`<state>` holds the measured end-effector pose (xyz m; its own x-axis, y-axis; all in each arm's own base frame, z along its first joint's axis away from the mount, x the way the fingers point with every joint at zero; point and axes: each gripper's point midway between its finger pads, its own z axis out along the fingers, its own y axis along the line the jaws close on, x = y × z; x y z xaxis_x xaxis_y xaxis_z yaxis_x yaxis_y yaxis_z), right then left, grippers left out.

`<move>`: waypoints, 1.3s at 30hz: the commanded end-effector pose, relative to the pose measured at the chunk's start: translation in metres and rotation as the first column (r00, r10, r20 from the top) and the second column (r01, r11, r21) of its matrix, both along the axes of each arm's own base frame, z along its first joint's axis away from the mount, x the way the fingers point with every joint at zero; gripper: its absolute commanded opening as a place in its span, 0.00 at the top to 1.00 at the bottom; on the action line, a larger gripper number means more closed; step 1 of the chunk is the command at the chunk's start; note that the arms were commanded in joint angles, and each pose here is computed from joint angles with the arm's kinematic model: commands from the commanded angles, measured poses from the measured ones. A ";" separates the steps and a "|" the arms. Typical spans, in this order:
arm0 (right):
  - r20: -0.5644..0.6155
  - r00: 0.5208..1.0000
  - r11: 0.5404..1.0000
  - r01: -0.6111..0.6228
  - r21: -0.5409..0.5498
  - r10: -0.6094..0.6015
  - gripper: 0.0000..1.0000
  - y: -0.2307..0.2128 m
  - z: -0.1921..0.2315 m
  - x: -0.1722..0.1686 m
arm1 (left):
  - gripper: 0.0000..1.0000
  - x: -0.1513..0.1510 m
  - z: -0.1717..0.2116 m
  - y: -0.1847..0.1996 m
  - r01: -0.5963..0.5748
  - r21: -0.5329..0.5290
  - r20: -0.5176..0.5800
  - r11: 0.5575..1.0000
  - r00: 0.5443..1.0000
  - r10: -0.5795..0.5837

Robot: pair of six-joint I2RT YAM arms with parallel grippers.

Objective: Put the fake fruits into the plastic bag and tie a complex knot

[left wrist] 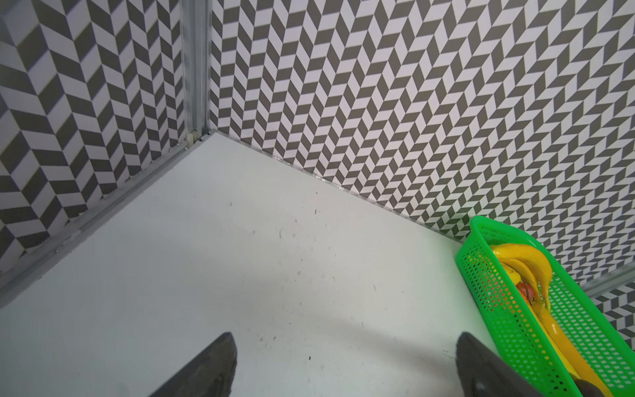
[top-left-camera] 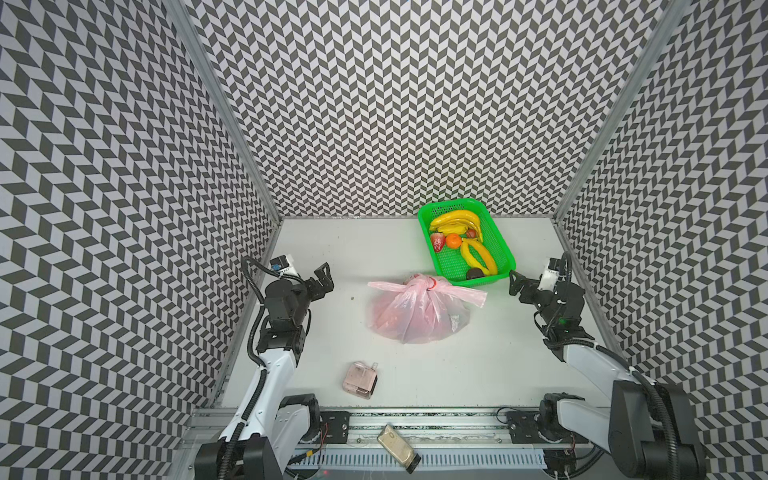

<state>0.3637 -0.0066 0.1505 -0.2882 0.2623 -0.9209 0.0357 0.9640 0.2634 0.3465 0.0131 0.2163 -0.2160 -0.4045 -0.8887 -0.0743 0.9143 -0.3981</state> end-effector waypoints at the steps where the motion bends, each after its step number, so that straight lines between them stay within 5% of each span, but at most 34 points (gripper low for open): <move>1: 0.041 0.991 0.991 0.127 -0.039 -0.126 0.00 -0.024 -0.004 -0.005 | 0.00 -0.003 0.003 0.015 -0.082 0.039 0.059 0.996 0.995 0.079; 13: 0.334 0.941 0.991 -0.016 -0.134 0.060 0.02 0.005 0.027 -0.020 | 0.00 0.006 -0.010 0.042 -0.329 0.097 0.098 0.939 0.942 0.320; 22: 0.496 0.863 0.987 -0.016 -0.157 0.093 0.01 0.011 0.033 -0.044 | 0.00 0.023 -0.020 0.042 -0.326 0.168 0.142 0.930 0.942 0.305; 33: 0.312 0.944 0.983 -0.048 -0.180 0.103 0.01 0.014 0.004 0.007 | 0.01 0.014 -0.032 0.017 -0.254 0.351 0.224 0.901 0.957 0.183; 39: 0.315 0.944 0.982 -0.044 -0.182 0.101 0.01 0.014 0.005 0.007 | 0.00 0.009 -0.045 -0.006 -0.158 0.407 0.264 0.899 0.963 0.050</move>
